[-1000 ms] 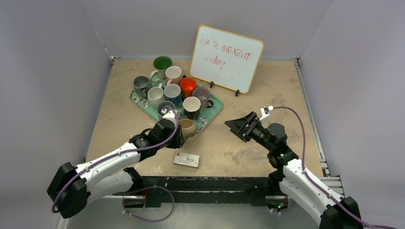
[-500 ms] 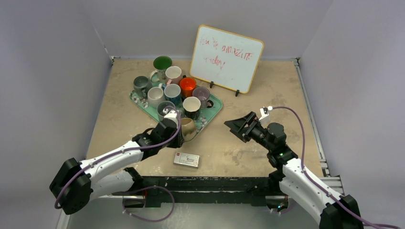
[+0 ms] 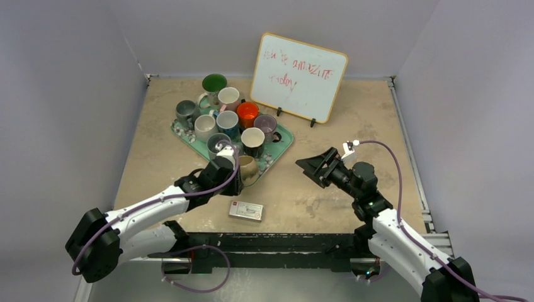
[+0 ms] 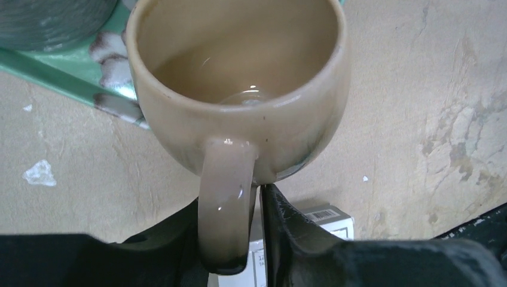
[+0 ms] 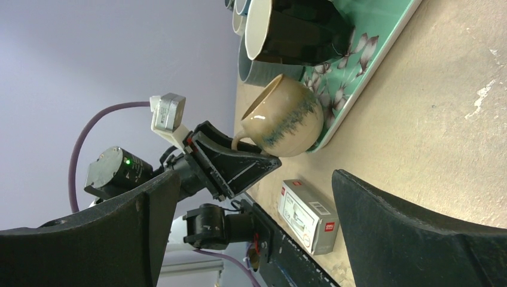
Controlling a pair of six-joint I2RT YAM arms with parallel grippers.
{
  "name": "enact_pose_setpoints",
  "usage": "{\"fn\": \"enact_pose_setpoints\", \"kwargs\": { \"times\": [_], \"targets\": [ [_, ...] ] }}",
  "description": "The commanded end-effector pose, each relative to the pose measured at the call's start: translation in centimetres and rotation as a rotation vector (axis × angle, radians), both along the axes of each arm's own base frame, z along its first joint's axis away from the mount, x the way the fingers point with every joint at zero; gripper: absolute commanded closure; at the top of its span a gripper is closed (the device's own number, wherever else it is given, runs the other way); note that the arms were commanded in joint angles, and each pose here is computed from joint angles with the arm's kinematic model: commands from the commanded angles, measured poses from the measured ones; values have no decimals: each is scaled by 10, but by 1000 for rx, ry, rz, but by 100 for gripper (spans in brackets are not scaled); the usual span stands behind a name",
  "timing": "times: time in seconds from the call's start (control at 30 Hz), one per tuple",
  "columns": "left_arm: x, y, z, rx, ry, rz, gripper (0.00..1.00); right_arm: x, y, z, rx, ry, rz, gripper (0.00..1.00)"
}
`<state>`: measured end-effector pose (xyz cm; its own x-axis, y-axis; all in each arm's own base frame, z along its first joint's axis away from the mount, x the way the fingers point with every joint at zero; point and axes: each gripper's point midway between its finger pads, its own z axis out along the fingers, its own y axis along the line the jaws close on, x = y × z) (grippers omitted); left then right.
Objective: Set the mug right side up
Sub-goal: Place the cup on the tray.
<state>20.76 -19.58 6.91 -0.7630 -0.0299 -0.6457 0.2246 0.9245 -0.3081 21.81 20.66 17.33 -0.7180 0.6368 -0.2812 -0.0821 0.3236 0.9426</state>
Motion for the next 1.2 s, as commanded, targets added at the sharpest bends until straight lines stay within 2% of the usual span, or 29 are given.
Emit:
{"fn": "enact_pose_setpoints", "kwargs": {
  "times": [0.0,0.13,0.4,0.57,0.67,0.9,1.17],
  "targets": [
    [-6,-1,19,-31,13,-7,64,3,-2,5,10,-33,-18,1],
    [-14,2,27,-57,29,-1,59,4,-2,4,12,-33,-18,1],
    [-9,-1,46,-57,12,-8,60,2,-2,5,19,-33,-12,1],
    [-7,-2,47,-35,7,-26,71,1,-3,6,19,-37,-18,1],
    [-3,0,42,-4,0,-27,74,1,-4,6,16,-36,-21,1],
    [5,-2,33,27,-42,-56,98,2,-2,6,16,-36,-14,1],
    [18,0,32,55,-152,-89,100,3,-2,7,13,-39,-15,1]
  ]
}}
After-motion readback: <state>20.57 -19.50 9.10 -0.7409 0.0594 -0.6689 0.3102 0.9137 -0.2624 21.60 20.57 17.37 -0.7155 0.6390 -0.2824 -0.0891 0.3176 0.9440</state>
